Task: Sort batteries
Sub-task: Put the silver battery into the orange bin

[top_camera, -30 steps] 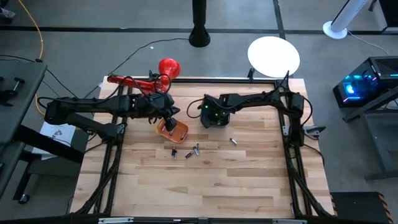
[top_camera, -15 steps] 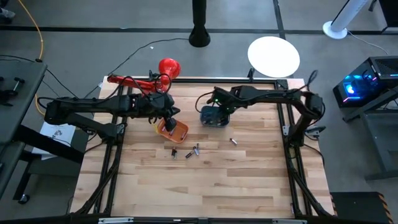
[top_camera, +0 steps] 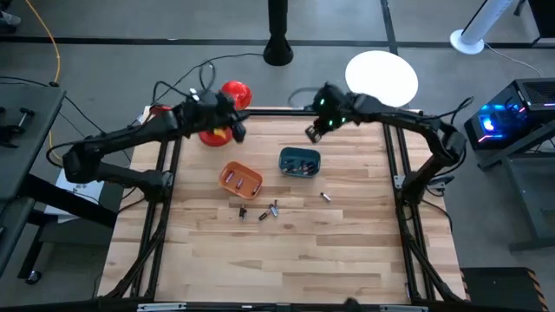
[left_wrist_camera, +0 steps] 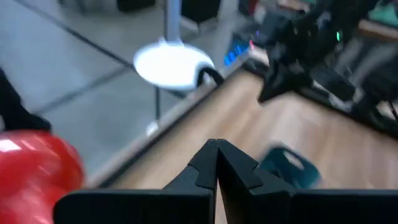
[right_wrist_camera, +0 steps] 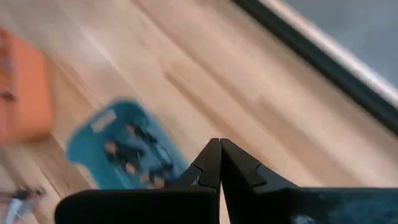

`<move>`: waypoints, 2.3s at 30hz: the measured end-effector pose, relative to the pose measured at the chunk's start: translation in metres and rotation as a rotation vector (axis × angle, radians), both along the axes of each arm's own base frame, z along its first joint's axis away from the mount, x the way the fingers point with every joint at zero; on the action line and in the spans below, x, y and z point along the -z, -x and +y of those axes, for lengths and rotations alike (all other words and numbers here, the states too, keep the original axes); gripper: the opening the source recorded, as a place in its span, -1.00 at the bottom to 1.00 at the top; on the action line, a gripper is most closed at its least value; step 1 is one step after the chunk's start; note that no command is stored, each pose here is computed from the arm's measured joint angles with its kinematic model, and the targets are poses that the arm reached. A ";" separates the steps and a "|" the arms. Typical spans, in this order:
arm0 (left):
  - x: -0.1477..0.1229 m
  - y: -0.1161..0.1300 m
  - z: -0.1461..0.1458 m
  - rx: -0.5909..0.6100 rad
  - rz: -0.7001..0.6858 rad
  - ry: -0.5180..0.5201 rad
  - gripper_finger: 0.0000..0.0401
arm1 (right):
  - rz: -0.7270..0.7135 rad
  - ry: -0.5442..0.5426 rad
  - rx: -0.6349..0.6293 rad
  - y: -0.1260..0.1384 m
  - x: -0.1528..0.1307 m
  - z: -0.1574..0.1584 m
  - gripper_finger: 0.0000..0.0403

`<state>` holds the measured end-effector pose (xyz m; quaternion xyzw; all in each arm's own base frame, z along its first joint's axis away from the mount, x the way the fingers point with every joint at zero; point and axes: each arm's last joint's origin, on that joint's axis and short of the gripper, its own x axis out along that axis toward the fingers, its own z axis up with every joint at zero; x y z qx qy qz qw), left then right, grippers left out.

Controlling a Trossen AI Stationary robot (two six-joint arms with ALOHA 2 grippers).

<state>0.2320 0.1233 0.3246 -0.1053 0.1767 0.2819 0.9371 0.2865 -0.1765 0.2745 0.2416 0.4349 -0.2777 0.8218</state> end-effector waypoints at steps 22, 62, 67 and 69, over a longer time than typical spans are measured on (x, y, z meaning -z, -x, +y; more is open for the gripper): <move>0.006 0.030 0.044 -0.219 -0.113 0.255 -1.00 | -0.390 -0.086 -0.136 0.044 -0.011 -0.080 -1.00; 0.067 0.051 -0.140 0.326 -0.305 0.196 -1.00 | 0.242 -0.528 -0.028 0.056 0.066 0.232 -1.00; 0.067 0.051 -0.141 0.323 -0.296 0.170 -1.00 | 0.121 -0.306 0.095 0.051 0.059 0.216 -1.00; 0.067 0.050 -0.140 0.315 -0.298 0.177 -1.00 | 0.137 -0.273 0.138 0.048 0.064 0.208 -1.00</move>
